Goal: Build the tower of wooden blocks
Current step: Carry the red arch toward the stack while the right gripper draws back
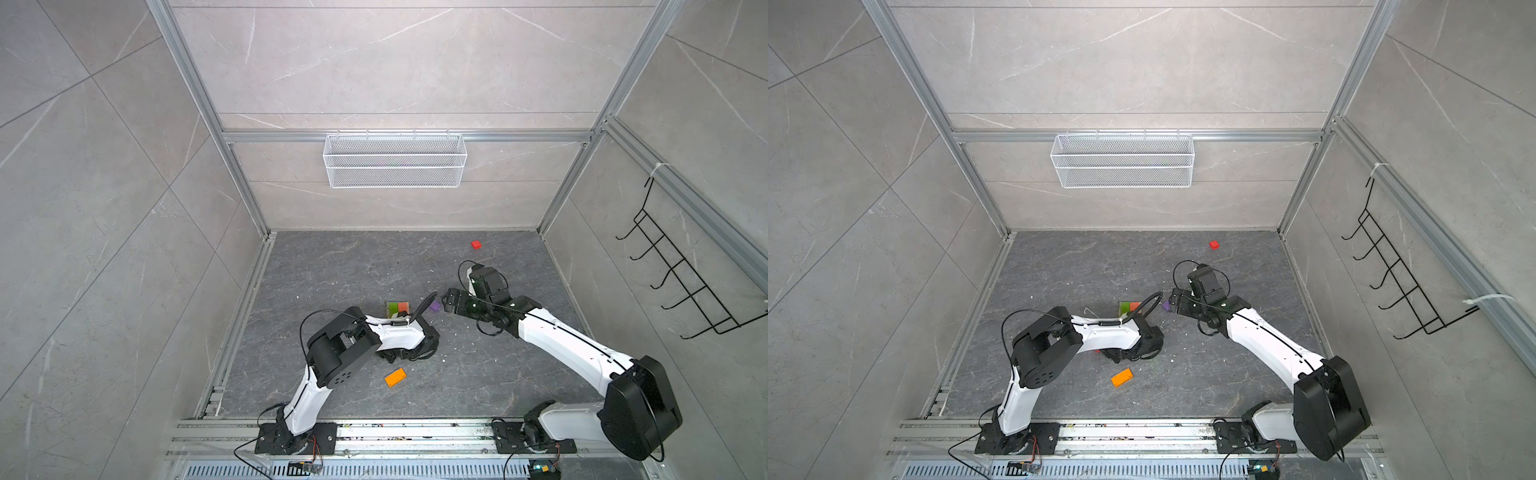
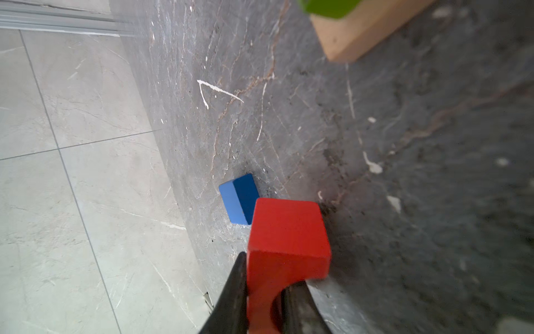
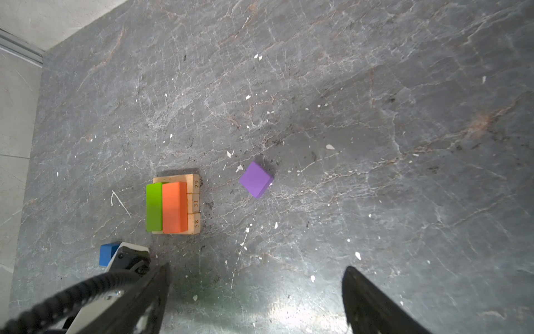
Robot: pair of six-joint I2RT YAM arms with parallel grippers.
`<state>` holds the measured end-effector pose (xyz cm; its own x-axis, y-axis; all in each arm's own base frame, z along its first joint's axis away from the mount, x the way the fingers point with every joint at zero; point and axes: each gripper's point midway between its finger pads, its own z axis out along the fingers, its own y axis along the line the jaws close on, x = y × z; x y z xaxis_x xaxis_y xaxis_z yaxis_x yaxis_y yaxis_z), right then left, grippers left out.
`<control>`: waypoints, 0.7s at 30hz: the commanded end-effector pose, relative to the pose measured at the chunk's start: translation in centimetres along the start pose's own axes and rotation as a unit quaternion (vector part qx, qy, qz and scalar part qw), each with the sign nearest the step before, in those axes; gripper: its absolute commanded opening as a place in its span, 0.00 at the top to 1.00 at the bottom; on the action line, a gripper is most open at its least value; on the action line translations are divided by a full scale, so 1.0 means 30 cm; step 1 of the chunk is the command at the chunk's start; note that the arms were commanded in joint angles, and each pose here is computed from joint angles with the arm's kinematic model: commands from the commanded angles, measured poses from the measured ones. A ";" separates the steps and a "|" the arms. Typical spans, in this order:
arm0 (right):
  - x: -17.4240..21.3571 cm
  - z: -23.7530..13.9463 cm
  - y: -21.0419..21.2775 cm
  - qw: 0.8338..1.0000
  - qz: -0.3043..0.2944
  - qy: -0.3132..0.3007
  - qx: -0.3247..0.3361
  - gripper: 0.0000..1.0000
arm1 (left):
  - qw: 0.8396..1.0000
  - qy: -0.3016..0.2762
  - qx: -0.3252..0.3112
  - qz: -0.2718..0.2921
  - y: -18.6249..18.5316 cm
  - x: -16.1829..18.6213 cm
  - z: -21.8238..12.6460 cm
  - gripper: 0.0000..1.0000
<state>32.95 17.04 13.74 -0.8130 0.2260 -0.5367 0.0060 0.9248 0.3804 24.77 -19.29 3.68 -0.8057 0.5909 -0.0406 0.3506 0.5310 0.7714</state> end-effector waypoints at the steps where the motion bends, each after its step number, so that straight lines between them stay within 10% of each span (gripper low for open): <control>1: 0.015 -0.008 -0.009 1.000 0.005 0.007 -0.002 0.08 | 1.000 0.007 -0.017 -0.004 0.012 0.008 -0.010 0.86; 3: 0.015 -0.007 -0.010 1.000 0.005 0.008 -0.002 0.08 | 1.000 0.006 -0.021 -0.005 0.018 0.009 -0.013 0.69; 14: 0.011 -0.005 -0.005 1.000 0.005 0.011 -0.007 0.08 | 1.000 0.005 -0.005 -0.017 0.021 0.010 -0.040 0.56; 21: 0.010 0.001 0.005 1.000 0.005 0.015 -0.013 0.06 | 0.997 -0.010 0.047 -0.057 0.055 0.004 -0.109 0.30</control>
<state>32.82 17.22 13.69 -0.8229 0.2276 -0.5206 -0.0006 0.9159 0.4014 23.92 -19.44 4.31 -0.8277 0.5583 -0.0571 0.3330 0.5705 0.7508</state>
